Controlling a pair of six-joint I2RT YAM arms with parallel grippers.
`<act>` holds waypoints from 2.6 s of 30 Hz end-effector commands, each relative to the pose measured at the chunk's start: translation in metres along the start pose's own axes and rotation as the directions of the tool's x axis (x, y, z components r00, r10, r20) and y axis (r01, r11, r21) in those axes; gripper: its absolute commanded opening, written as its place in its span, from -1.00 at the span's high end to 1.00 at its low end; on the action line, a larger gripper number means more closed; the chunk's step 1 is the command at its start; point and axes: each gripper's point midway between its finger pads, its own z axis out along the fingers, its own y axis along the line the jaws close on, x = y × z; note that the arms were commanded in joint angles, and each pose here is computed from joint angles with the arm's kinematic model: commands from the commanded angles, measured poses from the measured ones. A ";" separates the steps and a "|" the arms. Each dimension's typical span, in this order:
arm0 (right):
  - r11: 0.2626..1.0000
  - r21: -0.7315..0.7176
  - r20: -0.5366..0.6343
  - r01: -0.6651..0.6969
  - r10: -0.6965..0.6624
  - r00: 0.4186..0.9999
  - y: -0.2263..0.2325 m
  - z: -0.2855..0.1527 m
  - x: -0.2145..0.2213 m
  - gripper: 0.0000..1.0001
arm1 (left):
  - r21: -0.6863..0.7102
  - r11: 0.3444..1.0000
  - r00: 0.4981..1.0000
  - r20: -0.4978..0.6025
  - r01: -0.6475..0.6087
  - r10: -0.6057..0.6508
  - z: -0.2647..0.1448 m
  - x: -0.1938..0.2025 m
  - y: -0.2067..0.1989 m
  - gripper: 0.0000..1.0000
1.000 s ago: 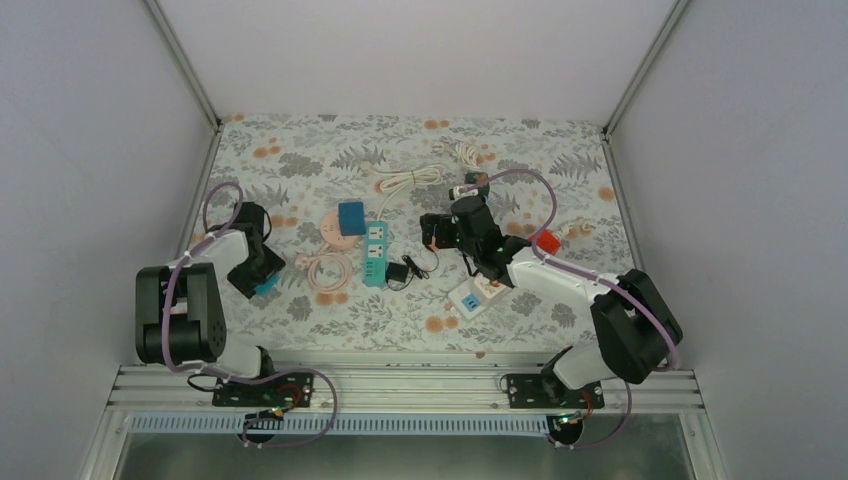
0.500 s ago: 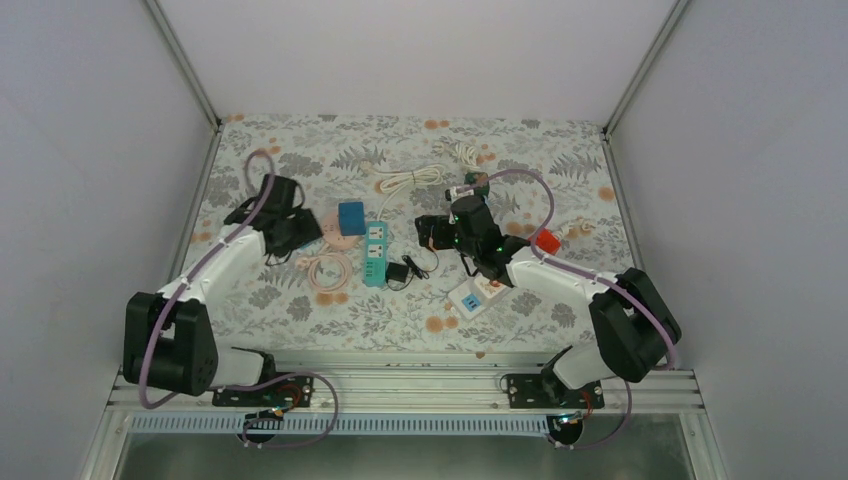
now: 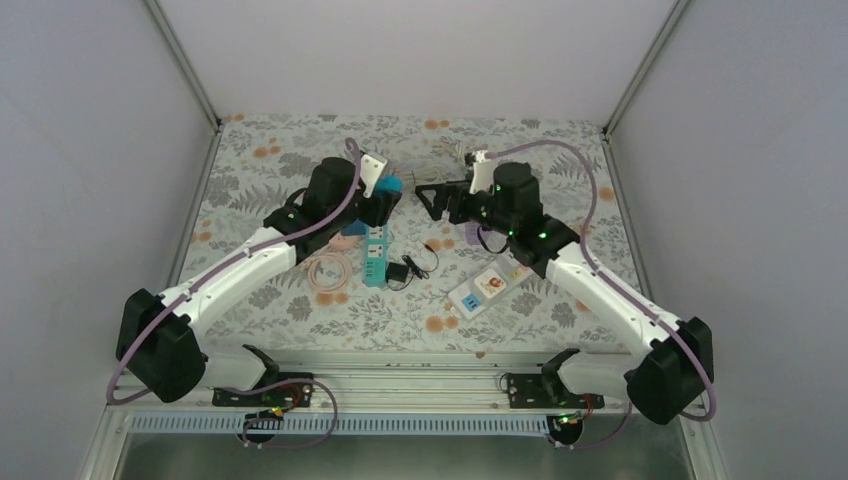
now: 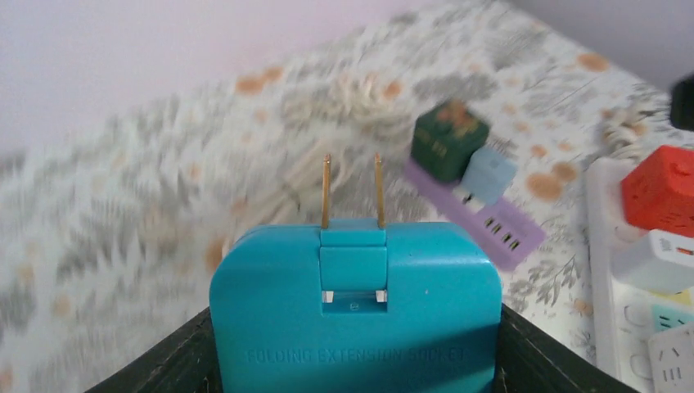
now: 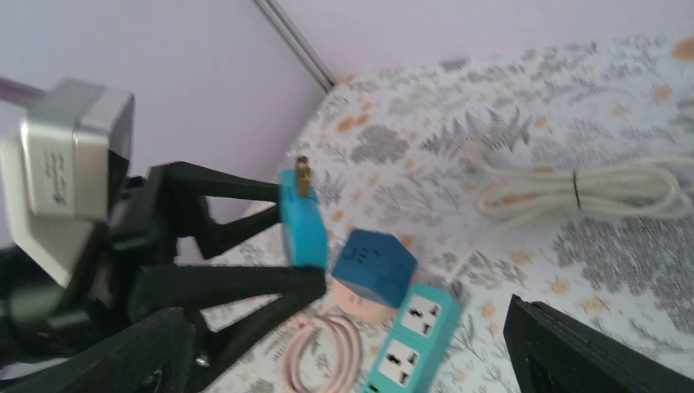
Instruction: Insert the plug
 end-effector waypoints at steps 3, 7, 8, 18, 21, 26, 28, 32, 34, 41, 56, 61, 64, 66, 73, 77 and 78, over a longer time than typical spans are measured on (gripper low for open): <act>0.995 -0.095 -0.030 -0.033 0.030 0.999 0.032 -0.031 -0.031 -0.75 | 0.094 0.907 0.852 0.394 -0.410 0.344 -0.034 -0.073 -0.045 -0.12; 0.992 -0.119 -0.044 -0.034 0.028 0.999 0.043 -0.034 -0.044 -0.65 | 0.083 0.837 0.760 0.475 -0.541 0.444 -0.047 -0.069 -0.057 -0.15; 0.993 -0.110 -0.067 -0.032 0.024 0.997 0.041 -0.028 -0.043 -0.63 | 0.088 0.816 0.738 0.490 -0.571 0.464 -0.049 -0.065 -0.062 -0.15; 0.992 -0.122 -0.213 0.012 -0.038 0.976 0.043 0.011 -0.031 -0.37 | 0.093 0.709 0.676 0.412 -0.699 0.612 -0.023 -0.036 -0.065 -0.14; 0.995 -0.094 -0.259 0.024 -0.048 0.965 0.036 0.021 -0.024 -0.24 | 0.111 0.699 0.677 0.396 -0.706 0.621 -0.018 -0.029 -0.066 -0.15; 0.982 -0.178 -0.303 0.071 -0.123 0.945 0.046 0.027 -0.009 0.07 | 0.128 0.681 0.669 0.384 -0.721 0.636 -0.013 -0.021 -0.067 -0.15; 0.976 -0.203 -0.327 0.078 -0.143 0.934 0.047 0.032 0.002 0.10 | 0.141 0.674 0.669 0.379 -0.725 0.640 -0.012 -0.016 -0.068 -0.14; 0.978 -0.181 -0.329 0.100 -0.156 0.932 0.039 0.037 0.006 0.23 | 0.158 0.677 0.678 0.372 -0.719 0.634 -0.014 -0.012 -0.068 -0.15; 0.977 -0.189 -0.320 0.102 -0.159 0.934 0.040 0.038 0.006 0.38 | 0.161 0.675 0.677 0.377 -0.720 0.632 -0.015 -0.010 -0.069 -0.15; 0.974 -0.206 -0.281 0.090 -0.147 0.948 0.042 0.045 0.002 0.93 | 0.155 0.667 0.662 0.411 -0.729 0.627 -0.017 -0.010 -0.072 -0.21; 0.950 -0.202 0.218 0.239 -0.195 0.956 0.065 -0.048 -0.086 0.92 | 0.240 0.868 0.741 0.643 -0.435 0.194 -0.097 -0.081 -0.080 -1.00; 0.920 -0.269 0.313 0.285 -0.196 0.929 0.086 -0.072 -0.099 0.92 | 0.451 0.824 0.740 0.670 -0.343 -0.059 -0.142 -0.096 -0.098 -0.99; 0.892 -0.340 0.336 0.297 -0.179 0.925 0.101 -0.081 -0.100 0.92 | 0.546 0.791 0.744 0.643 -0.278 -0.183 -0.159 -0.100 -0.101 -1.00; 0.859 -0.410 0.338 0.306 -0.168 0.926 0.114 -0.088 -0.099 0.92 | 0.593 0.764 0.740 0.628 -0.254 -0.242 -0.169 -0.103 -0.103 -1.00; 0.714 -0.624 0.262 0.319 -0.193 0.946 0.153 -0.102 -0.087 0.91 | 0.649 0.738 0.784 0.549 -0.182 -0.289 -0.169 -0.111 -0.104 -1.00; 0.657 -0.681 0.219 0.324 -0.239 0.946 0.159 -0.103 -0.075 0.92 | 0.713 0.671 0.824 0.495 -0.203 -0.276 -0.176 -0.107 -0.105 -1.00; 0.646 -0.693 0.209 0.321 -0.247 0.946 0.160 -0.103 -0.072 0.92 | 0.738 0.641 0.832 0.480 -0.211 -0.279 -0.181 -0.106 -0.108 -1.00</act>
